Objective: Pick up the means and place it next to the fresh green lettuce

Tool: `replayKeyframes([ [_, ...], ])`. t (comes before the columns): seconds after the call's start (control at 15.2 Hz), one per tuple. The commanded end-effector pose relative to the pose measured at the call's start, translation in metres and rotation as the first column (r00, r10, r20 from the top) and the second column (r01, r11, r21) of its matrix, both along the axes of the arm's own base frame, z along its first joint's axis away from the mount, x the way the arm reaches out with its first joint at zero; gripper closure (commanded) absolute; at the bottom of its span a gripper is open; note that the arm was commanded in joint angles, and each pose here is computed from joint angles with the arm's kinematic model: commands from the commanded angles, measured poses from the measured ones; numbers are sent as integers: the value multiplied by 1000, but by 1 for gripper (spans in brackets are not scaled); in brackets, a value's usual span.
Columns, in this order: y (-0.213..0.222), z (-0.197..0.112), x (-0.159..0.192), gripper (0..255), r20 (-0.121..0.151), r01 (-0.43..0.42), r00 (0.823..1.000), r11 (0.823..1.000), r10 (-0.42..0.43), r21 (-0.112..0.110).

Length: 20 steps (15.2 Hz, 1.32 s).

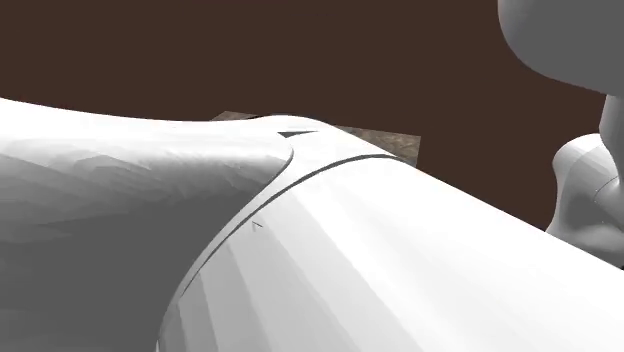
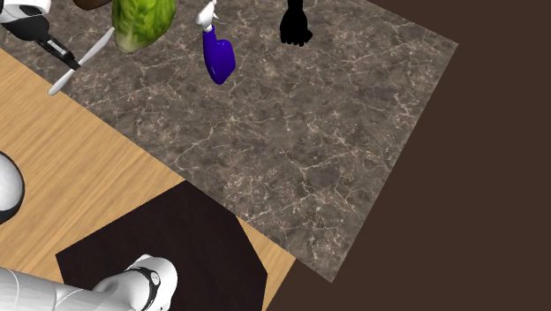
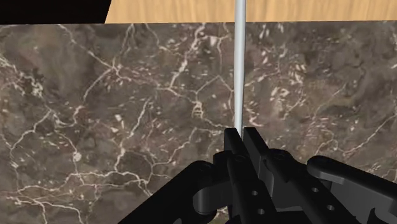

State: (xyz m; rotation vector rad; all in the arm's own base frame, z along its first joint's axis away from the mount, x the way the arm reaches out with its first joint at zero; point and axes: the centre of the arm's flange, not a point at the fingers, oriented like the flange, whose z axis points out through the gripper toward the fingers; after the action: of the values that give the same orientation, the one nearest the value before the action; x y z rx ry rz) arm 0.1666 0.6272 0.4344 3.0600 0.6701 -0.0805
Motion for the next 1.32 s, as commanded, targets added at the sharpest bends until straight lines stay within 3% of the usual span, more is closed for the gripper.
replayKeyframes([
  [0.0, 0, -11, 0, 255, 0, 1, 1000, 1000, -1, 0],
  [0.66, 0, -65, 0, 255, 0, 1, 1000, 1000, -1, 0],
  [1.19, 0, -65, 0, 255, 0, 1, 1000, 1000, -1, 0],
  [1.25, 0, -65, 0, 0, 0, 1, 1000, 1000, -1, 0],
])
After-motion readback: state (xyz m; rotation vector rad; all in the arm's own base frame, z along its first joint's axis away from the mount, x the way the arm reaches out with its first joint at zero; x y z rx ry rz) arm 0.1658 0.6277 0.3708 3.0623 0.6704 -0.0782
